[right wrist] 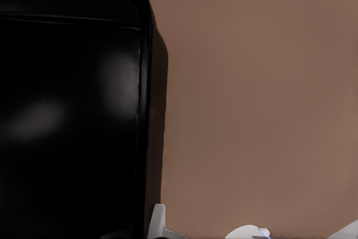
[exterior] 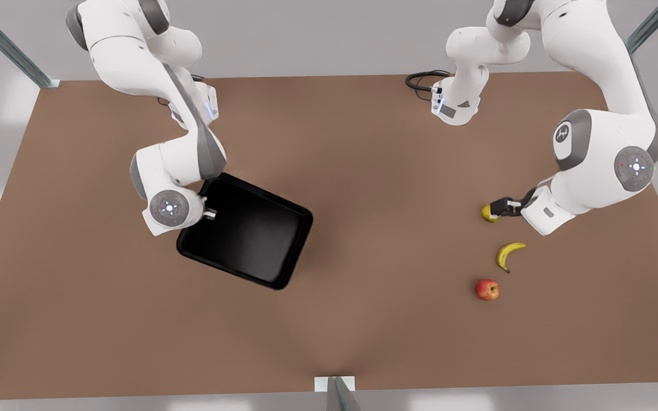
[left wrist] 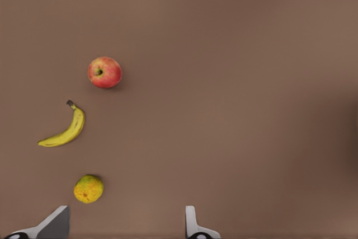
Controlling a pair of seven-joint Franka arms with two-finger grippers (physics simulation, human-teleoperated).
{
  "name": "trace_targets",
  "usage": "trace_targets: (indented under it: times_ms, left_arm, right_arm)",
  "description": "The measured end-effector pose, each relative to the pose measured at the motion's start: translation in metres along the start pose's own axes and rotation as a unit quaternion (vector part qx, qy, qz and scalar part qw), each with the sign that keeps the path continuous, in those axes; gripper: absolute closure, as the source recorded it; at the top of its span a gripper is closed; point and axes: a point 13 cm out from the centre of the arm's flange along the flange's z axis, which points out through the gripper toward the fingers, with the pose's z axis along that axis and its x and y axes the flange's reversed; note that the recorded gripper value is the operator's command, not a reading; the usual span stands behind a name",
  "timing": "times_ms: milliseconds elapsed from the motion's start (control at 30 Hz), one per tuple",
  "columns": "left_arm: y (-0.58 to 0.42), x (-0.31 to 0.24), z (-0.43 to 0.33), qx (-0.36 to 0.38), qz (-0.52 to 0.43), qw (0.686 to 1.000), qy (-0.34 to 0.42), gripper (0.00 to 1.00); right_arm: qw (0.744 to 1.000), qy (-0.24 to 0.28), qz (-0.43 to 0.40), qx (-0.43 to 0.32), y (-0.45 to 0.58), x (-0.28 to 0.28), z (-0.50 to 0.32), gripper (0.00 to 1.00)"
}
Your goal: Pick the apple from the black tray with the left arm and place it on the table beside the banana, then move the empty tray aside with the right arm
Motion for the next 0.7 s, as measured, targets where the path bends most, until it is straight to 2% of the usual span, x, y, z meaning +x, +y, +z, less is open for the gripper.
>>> trace_targets:
  times_ms: [233, 700]
  left_arm:
    - [0.016, -0.014, 0.007, -0.043, -0.011, 0.999, -0.007, 0.0]
    - [0.031, -0.018, 0.007, -0.048, -0.025, 0.998, -0.014, 0.0]
  right_arm:
    - [0.999, 0.002, -0.045, -0.003, -0.043, -0.024, -0.011, 0.81]
    - [0.988, 0.034, -0.153, 0.008, -0.064, -0.049, 0.023, 0.81]
